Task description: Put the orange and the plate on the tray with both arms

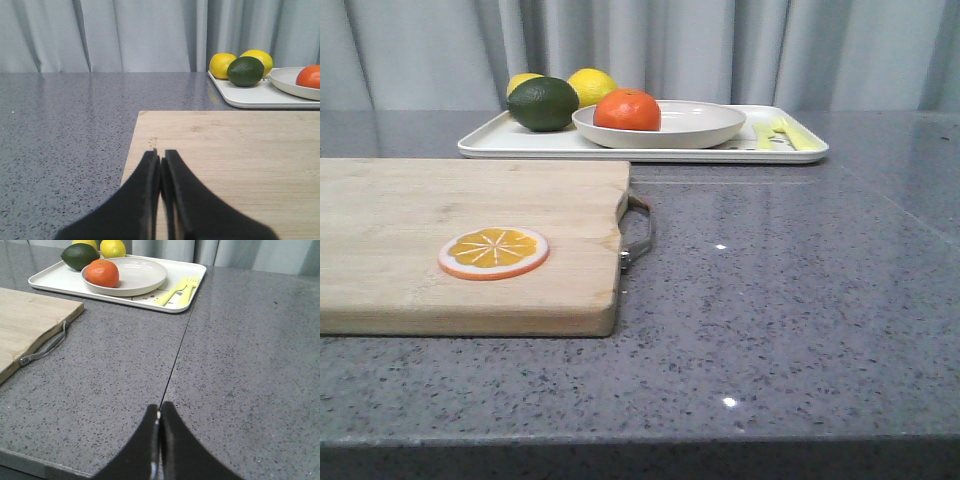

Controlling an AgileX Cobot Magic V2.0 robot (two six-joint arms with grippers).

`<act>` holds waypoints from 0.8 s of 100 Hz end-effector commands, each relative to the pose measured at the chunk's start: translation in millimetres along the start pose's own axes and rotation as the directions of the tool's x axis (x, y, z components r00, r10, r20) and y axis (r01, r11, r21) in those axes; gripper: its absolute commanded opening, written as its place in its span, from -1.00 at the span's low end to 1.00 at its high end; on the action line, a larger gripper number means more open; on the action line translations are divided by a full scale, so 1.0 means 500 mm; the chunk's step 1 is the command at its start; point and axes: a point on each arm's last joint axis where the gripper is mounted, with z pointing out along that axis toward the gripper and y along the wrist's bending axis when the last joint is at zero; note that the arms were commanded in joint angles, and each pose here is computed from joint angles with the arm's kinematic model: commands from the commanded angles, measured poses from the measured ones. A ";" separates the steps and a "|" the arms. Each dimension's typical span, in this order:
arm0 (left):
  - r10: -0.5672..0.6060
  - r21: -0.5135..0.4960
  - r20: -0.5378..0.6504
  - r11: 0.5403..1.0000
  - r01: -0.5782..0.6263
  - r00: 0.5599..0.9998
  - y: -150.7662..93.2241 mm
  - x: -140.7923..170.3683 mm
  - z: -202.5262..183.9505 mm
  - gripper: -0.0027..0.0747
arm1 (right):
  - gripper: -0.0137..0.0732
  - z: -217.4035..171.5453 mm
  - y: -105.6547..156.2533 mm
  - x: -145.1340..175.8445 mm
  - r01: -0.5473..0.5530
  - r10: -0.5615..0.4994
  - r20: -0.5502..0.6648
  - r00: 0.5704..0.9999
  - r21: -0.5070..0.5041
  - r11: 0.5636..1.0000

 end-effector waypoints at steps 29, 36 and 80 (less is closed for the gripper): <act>-0.022 0.003 0.094 1.000 0.022 0.995 0.000 -0.010 -0.005 -0.98 | -0.84 -0.011 -0.001 -0.023 0.012 -0.014 0.101 0.995 0.015 1.000; -0.022 0.003 0.094 1.000 0.022 0.995 0.000 -0.010 -0.005 -0.98 | -0.84 -0.011 -0.001 -0.023 0.012 -0.014 0.101 0.995 0.015 1.000; -0.022 0.003 0.094 1.000 0.022 0.995 0.000 -0.010 -0.005 -0.98 | -0.84 -0.006 -0.004 -0.027 0.010 -0.015 0.150 0.989 0.028 1.000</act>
